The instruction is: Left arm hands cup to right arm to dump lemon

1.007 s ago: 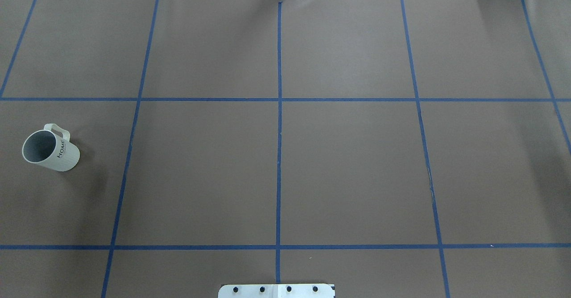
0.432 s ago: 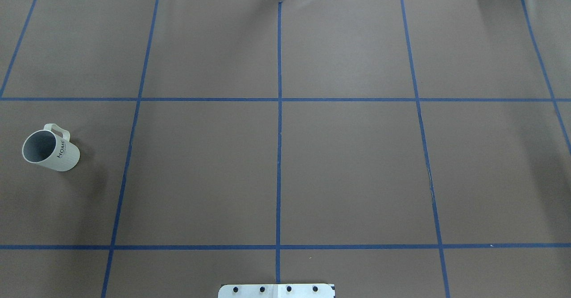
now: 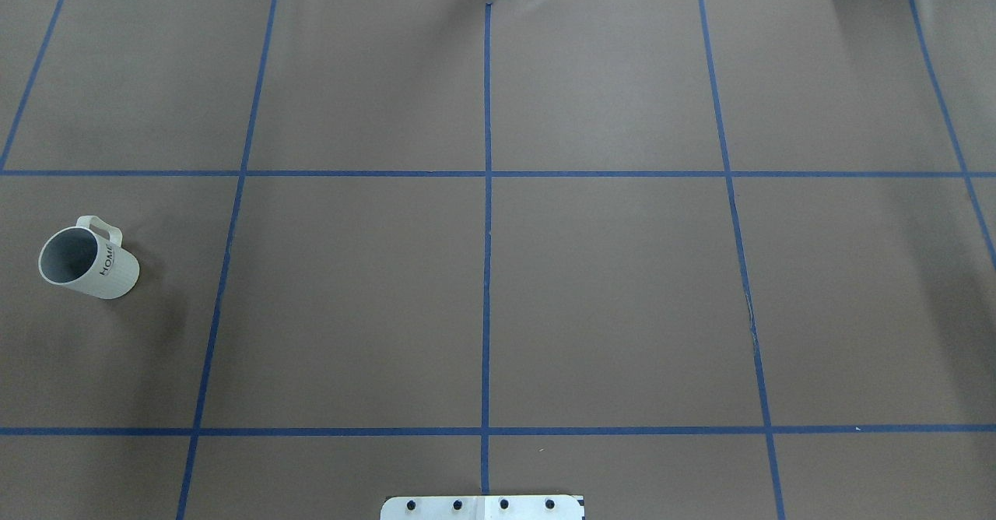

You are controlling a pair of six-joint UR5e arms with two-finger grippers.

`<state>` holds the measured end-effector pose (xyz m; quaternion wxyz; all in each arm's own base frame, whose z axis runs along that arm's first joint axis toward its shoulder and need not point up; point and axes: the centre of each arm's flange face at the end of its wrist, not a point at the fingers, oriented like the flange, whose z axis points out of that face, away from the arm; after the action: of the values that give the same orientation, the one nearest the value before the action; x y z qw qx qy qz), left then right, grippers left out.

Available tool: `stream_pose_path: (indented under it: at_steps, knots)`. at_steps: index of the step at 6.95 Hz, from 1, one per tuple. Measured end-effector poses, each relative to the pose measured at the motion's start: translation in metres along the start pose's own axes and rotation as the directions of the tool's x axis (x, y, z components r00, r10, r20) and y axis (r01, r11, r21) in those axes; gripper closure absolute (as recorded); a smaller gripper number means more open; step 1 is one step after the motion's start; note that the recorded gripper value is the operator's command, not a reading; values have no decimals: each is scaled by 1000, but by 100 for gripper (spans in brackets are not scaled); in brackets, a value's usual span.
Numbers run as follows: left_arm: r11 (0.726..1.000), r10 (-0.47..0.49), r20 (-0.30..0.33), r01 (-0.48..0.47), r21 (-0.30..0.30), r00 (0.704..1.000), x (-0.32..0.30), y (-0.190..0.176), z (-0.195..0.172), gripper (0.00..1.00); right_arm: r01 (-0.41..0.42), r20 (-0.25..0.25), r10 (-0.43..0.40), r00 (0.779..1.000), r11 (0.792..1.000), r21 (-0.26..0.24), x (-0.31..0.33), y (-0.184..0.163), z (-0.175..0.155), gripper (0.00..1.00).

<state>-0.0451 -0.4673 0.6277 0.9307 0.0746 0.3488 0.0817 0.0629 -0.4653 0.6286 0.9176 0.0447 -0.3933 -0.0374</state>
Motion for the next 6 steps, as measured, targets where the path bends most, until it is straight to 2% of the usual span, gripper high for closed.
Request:
stream_pose_path:
  at_steps: [6]
  knots:
    - [1000, -2, 0, 2, -5, 1000, -5, -15, 6, 0, 6, -1, -6, 1000, 1000, 3, -1, -14, -1, 0]
